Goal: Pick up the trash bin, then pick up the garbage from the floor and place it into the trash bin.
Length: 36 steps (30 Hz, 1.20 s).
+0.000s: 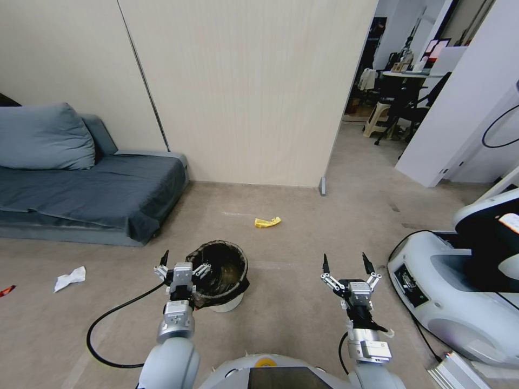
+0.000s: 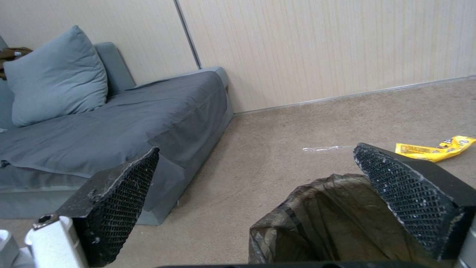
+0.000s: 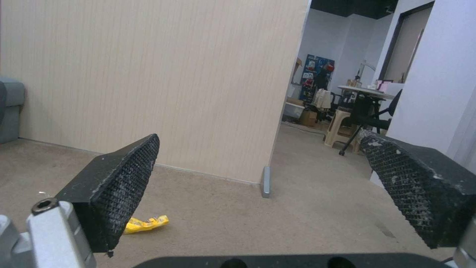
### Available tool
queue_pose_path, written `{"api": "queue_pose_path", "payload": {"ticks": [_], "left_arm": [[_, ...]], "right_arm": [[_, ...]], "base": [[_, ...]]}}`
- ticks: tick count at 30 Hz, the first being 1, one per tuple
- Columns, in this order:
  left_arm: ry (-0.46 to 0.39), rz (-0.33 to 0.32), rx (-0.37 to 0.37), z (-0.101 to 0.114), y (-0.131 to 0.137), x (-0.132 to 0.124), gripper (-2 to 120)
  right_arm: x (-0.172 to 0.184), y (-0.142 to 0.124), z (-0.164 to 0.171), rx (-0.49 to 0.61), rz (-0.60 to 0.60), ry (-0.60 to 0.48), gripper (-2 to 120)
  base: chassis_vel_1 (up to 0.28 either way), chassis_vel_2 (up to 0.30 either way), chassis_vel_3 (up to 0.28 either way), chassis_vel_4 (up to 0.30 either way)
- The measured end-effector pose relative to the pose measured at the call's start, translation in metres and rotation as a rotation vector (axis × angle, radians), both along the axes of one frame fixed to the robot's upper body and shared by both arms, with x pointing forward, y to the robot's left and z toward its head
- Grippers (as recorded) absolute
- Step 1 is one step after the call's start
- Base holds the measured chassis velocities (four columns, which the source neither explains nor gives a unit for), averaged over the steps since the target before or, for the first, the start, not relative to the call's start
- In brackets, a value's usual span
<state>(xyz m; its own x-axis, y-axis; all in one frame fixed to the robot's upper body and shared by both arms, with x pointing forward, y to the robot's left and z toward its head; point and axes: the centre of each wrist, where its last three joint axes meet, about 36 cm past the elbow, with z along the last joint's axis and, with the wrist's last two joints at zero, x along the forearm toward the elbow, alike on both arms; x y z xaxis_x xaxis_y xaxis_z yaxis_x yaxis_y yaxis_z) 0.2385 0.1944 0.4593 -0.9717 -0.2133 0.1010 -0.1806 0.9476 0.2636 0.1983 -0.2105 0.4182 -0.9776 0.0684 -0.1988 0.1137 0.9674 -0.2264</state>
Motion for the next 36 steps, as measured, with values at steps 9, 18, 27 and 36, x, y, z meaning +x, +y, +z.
{"api": "queue_pose_path", "payload": {"ticks": [9, 18, 27, 36], "left_arm": [[0.006, 0.040, -0.012, -0.004, 0.011, 0.006, 100], [0.131, 0.066, -0.143, -0.017, 0.013, 0.016, 100], [0.252, 0.094, -0.217, -0.036, 0.015, 0.036, 100], [0.325, 0.103, -0.253, -0.048, 0.016, 0.044, 100]], "right_arm": [[0.001, -0.004, 0.001, -0.006, -0.012, -0.003, 100], [0.000, -0.003, -0.002, -0.010, -0.008, 0.002, 100], [0.000, -0.004, -0.002, -0.018, -0.011, -0.001, 100], [0.001, -0.004, -0.004, -0.020, -0.009, 0.000, 100]], "base": [[0.000, 0.000, 0.000, 0.000], [0.000, 0.000, 0.000, 0.000], [0.000, 0.000, 0.000, 0.000], [0.000, 0.000, 0.000, 0.000]]}}
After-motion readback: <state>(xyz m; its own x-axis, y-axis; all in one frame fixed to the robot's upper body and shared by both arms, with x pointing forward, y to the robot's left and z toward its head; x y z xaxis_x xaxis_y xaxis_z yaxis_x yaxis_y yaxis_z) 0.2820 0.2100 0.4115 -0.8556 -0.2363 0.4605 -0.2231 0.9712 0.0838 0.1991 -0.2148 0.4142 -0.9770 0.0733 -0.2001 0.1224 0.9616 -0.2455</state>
